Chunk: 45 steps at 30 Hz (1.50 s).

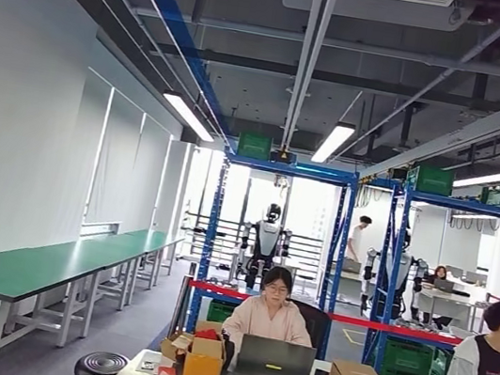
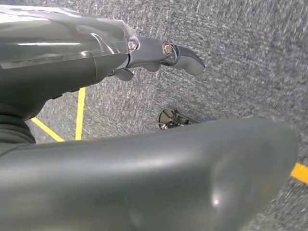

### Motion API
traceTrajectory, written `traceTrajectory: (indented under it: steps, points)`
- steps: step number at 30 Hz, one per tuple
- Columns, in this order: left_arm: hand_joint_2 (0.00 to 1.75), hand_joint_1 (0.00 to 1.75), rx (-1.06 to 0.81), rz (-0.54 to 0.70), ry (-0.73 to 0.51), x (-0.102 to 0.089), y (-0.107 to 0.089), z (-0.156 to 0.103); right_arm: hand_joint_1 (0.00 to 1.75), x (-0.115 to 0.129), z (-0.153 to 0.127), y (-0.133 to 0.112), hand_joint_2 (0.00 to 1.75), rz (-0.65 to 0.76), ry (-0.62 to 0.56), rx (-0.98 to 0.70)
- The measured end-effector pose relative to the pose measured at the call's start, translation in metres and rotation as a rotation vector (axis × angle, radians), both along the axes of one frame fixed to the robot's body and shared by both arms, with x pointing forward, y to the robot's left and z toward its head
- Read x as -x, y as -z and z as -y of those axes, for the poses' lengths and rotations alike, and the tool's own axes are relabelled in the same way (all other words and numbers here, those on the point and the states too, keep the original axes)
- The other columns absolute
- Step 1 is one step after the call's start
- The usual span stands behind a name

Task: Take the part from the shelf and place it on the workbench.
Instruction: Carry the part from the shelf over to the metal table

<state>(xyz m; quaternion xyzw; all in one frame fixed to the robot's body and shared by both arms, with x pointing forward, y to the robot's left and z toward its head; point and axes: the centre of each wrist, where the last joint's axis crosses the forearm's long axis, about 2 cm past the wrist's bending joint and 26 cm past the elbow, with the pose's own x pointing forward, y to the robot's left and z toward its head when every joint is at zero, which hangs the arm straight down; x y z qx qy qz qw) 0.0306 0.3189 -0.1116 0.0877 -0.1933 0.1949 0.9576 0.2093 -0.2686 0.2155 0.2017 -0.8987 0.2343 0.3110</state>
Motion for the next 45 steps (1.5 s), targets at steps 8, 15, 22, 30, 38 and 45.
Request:
traceTrajectory:
  steps: [8,15,22,30,38,45]
  points:
    - [1.75,0.0,0.007,0.011,0.001,-0.003,0.0,0.0,1.75,0.001,0.0,-0.008,1.75,0.032,-0.042,-0.028]
    - [1.75,0.0,0.009,0.011,0.01,-0.001,0.0,0.001,1.75,-0.006,0.0,-0.015,1.75,0.053,-0.054,-0.036]
    - [1.75,0.0,0.007,0.013,0.015,-0.002,0.0,0.0,1.75,-0.012,-0.002,-0.019,1.75,0.059,-0.066,-0.033]
    - [1.75,0.0,0.005,0.012,0.018,-0.002,0.0,-0.001,1.75,-0.017,-0.005,-0.016,1.75,0.046,-0.073,-0.021]
    - [1.75,0.0,0.006,0.017,0.029,-0.005,-0.001,-0.001,1.75,-0.019,-0.007,-0.018,1.75,0.08,-0.087,-0.05]
    - [1.75,0.0,0.004,0.012,0.037,-0.003,0.0,-0.003,1.75,-0.021,-0.016,-0.023,1.75,0.103,-0.073,-0.093]
